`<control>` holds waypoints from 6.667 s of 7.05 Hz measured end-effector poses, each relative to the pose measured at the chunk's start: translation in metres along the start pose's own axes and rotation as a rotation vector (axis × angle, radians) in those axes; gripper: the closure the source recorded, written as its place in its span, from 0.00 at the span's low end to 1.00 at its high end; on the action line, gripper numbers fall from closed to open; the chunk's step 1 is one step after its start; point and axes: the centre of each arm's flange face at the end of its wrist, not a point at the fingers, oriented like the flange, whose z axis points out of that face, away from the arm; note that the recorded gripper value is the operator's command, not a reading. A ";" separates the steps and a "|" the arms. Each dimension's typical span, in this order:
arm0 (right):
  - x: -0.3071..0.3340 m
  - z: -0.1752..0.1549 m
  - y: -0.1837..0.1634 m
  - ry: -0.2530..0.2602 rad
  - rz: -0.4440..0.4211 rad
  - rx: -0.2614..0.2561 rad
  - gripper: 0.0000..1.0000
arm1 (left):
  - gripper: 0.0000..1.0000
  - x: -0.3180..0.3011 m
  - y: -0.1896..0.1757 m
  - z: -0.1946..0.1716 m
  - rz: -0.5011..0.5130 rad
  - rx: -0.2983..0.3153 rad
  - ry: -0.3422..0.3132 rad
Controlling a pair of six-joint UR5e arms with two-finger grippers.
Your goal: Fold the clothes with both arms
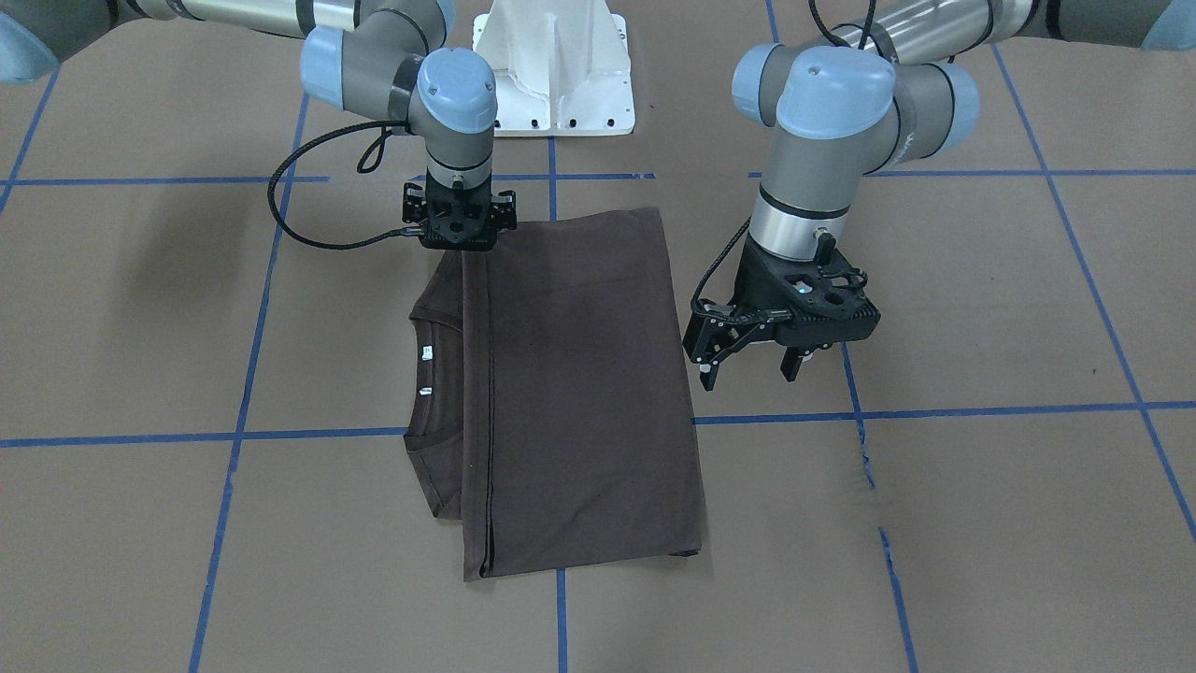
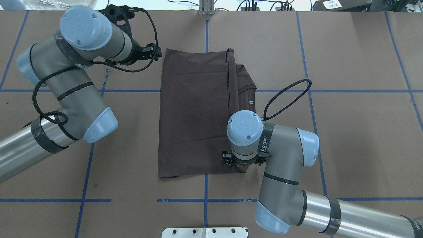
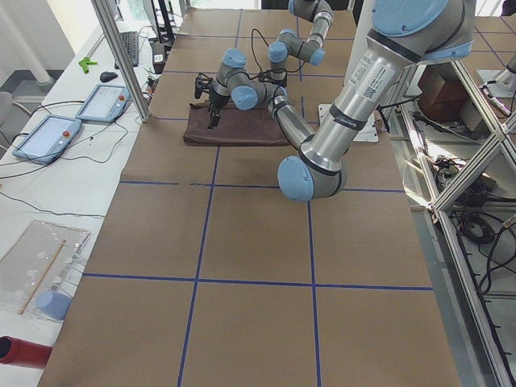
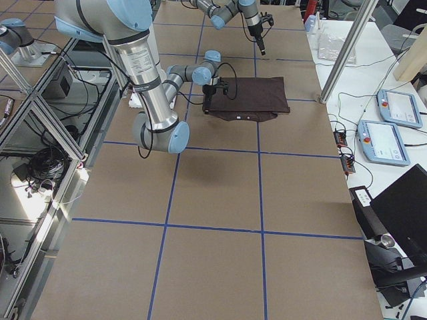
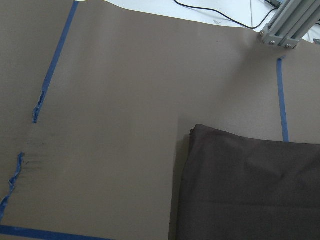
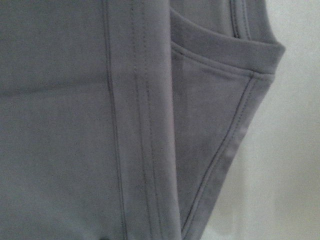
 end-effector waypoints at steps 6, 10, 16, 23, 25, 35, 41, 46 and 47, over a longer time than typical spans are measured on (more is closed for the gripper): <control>0.024 0.006 -0.015 0.069 -0.004 -0.006 0.00 | 0.00 0.002 0.001 -0.001 -0.004 0.000 0.007; 0.119 -0.001 -0.022 0.126 -0.034 0.004 0.00 | 0.00 0.005 0.003 -0.002 -0.022 -0.001 0.014; 0.068 -0.102 -0.055 -0.147 -0.110 0.173 0.00 | 0.00 0.010 0.095 0.005 -0.178 -0.164 0.049; 0.076 -0.144 -0.061 -0.250 -0.097 0.193 0.00 | 0.11 0.045 0.326 0.017 -0.445 -0.290 -0.083; 0.077 -0.146 -0.062 -0.251 -0.091 0.195 0.00 | 0.14 0.044 0.328 0.020 -0.445 -0.288 -0.093; 0.082 -0.151 -0.066 -0.260 -0.079 0.188 0.00 | 1.00 0.045 0.332 0.022 -0.460 -0.291 -0.113; 0.057 -0.118 -0.023 -0.281 0.335 0.051 0.00 | 1.00 0.041 0.316 0.019 -0.341 -0.282 -0.091; 0.035 -0.059 0.020 -0.227 0.562 0.046 0.00 | 1.00 0.043 0.304 0.004 -0.312 -0.275 -0.071; 0.035 -0.055 0.019 -0.220 0.567 0.046 0.00 | 1.00 0.043 0.303 0.002 -0.305 -0.275 -0.071</control>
